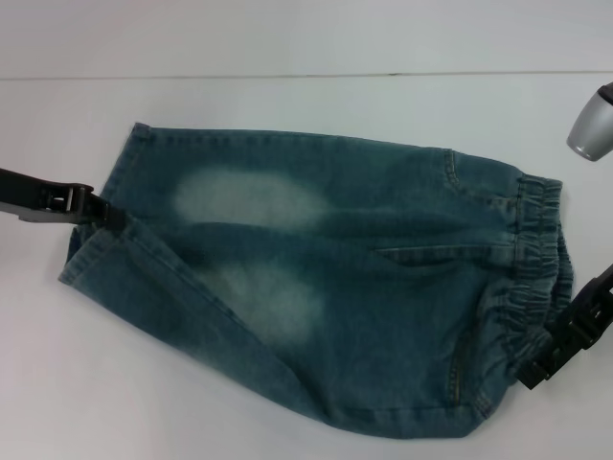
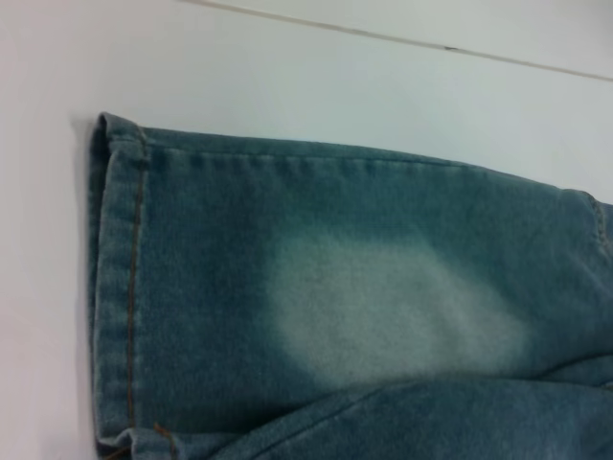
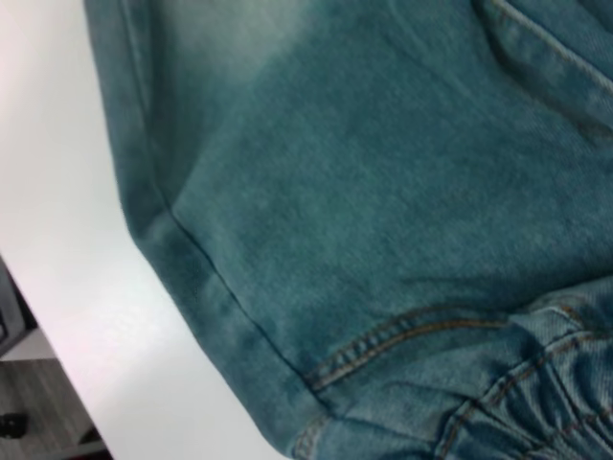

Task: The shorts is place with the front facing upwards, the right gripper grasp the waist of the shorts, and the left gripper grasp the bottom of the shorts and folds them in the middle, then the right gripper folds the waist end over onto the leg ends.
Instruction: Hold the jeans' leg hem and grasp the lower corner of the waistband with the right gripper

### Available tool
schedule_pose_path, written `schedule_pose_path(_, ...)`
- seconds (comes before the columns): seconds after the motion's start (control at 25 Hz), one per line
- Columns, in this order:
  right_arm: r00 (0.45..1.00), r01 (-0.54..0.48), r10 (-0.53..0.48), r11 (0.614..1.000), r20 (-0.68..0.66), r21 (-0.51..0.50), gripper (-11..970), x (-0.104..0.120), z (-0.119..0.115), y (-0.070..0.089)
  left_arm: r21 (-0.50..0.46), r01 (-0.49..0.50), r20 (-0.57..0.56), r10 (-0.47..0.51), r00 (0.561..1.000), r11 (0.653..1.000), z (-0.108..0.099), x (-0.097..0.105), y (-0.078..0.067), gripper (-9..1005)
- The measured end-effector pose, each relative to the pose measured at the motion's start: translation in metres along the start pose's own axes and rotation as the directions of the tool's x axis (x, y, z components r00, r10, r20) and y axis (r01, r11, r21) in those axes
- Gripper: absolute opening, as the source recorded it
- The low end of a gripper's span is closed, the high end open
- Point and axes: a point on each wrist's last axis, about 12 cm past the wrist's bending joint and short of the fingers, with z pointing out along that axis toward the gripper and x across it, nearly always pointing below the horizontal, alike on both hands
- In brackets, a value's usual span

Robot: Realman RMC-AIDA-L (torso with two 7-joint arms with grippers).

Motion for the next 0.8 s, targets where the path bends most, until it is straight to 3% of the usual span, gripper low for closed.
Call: schedule_pose_path(0.8, 0.997, 0.045, -0.039, 0.995, 0.06, -0.091, 945, 0.0062, -0.0016, 0.0034, -0.013, 0.0, 0.015, 0.0, 1.0, 1.0, 0.0003, -0.0025, 0.0015, 33)
